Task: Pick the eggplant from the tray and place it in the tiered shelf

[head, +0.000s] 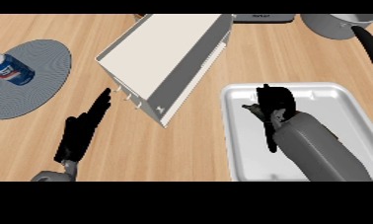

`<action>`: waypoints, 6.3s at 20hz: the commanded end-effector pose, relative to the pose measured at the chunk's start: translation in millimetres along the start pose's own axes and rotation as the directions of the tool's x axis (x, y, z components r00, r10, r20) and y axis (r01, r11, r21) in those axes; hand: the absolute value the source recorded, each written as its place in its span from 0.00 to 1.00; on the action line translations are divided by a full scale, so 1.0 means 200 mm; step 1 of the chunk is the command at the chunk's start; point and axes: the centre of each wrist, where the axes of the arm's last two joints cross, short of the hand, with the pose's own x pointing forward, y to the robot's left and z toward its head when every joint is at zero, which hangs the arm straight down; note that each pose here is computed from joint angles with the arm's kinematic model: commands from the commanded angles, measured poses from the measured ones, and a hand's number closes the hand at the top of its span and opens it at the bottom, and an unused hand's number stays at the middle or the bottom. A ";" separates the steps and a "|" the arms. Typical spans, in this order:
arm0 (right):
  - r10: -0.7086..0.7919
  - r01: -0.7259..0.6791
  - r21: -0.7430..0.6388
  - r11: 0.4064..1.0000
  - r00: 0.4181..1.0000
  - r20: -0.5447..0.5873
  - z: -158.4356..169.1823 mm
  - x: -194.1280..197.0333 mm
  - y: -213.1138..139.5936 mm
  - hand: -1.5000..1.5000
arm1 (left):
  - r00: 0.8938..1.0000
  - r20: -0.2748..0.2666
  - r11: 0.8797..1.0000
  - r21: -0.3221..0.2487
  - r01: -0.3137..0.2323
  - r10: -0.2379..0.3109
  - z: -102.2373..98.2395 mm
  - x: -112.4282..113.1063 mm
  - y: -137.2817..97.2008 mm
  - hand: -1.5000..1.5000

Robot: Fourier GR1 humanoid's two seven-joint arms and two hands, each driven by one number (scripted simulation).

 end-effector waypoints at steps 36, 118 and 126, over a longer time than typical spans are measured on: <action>0.109 0.332 -0.459 0.824 0.703 0.703 0.12 -0.64 -0.41 1.00 | 1.000 -0.001 1.000 -0.019 -0.006 0.006 0.03 -0.01 -0.02 0.50; -0.567 0.986 0.151 -0.068 -0.162 0.808 -0.04 -1.15 -1.04 0.00 | 0.999 0.052 0.997 -0.073 0.012 -0.009 -0.06 0.03 -0.09 0.50; -0.544 0.990 0.137 0.015 -0.107 0.832 -0.06 -1.26 -0.95 0.00 | 0.999 0.047 0.997 -0.075 0.018 -0.014 -0.07 0.09 -0.09 0.50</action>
